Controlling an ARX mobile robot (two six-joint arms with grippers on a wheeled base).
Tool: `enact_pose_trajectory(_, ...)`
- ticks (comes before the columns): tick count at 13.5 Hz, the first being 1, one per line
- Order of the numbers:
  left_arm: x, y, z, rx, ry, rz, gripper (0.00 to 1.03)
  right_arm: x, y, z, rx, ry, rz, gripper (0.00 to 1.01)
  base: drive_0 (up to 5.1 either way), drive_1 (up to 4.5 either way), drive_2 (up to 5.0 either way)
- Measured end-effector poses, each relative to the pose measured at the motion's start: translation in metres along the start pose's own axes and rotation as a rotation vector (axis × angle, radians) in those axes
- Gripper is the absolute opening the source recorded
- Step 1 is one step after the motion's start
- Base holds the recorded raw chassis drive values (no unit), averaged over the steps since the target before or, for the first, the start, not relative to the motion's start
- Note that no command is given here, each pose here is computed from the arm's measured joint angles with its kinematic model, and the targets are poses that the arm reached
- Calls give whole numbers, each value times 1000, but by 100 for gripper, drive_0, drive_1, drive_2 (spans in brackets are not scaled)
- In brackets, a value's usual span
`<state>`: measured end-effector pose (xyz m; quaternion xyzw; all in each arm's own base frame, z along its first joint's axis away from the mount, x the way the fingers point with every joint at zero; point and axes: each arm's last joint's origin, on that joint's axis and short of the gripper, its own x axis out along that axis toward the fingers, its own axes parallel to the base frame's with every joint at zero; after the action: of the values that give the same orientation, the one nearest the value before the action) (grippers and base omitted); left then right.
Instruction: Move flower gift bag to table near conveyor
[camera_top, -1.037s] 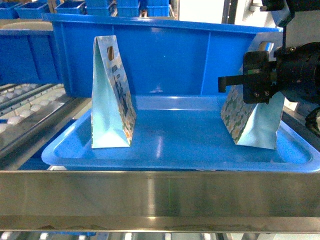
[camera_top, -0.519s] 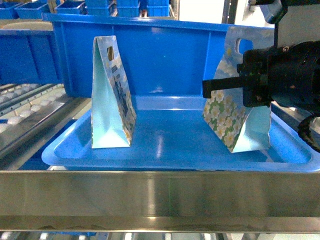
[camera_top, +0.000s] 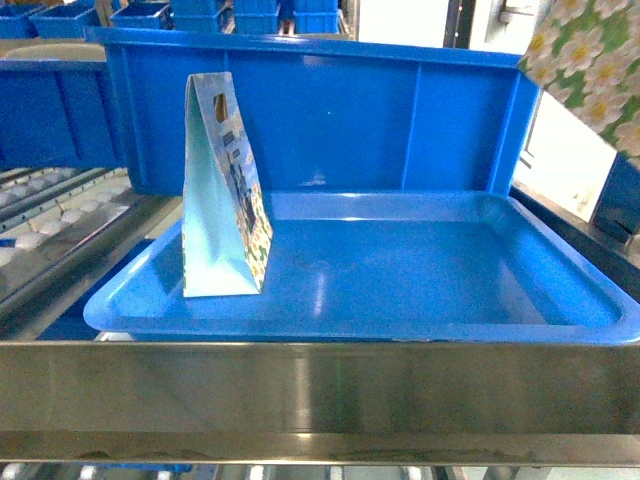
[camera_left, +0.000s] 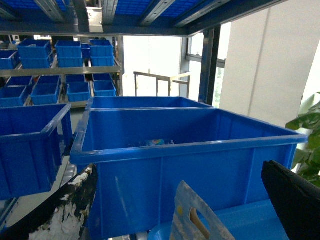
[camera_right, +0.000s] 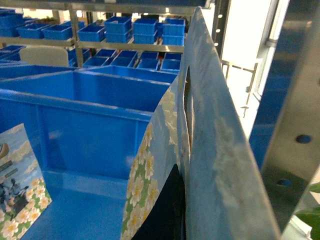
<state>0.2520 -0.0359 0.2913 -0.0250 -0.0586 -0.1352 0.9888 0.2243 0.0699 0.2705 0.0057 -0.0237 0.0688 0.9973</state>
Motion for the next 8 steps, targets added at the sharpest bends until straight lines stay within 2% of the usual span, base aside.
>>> enact_pose_trajectory(2,0,0,0,0,0,0,98,-20,-19,3,1,-38,-55,2,0,0,0)
enact_pose_trajectory(3,0,0,0,0,-1,-1,98,-29,-28,-1,-11,-50,-90,2,0,0,0)
enact_pose_trajectory(4,0,0,0,0,0,0,98,-38,-34,-7,-20,-40,-99,2,0,0,0)
enact_pose_trajectory(6,0,0,0,0,0,1,98,-49,-38,-19,-37,-39,-127,2,0,0,0)
enact_pose_trajectory(8,0,0,0,0,0,1,98,-49,-39,-25,-57,-12,-132,2,0,0,0)
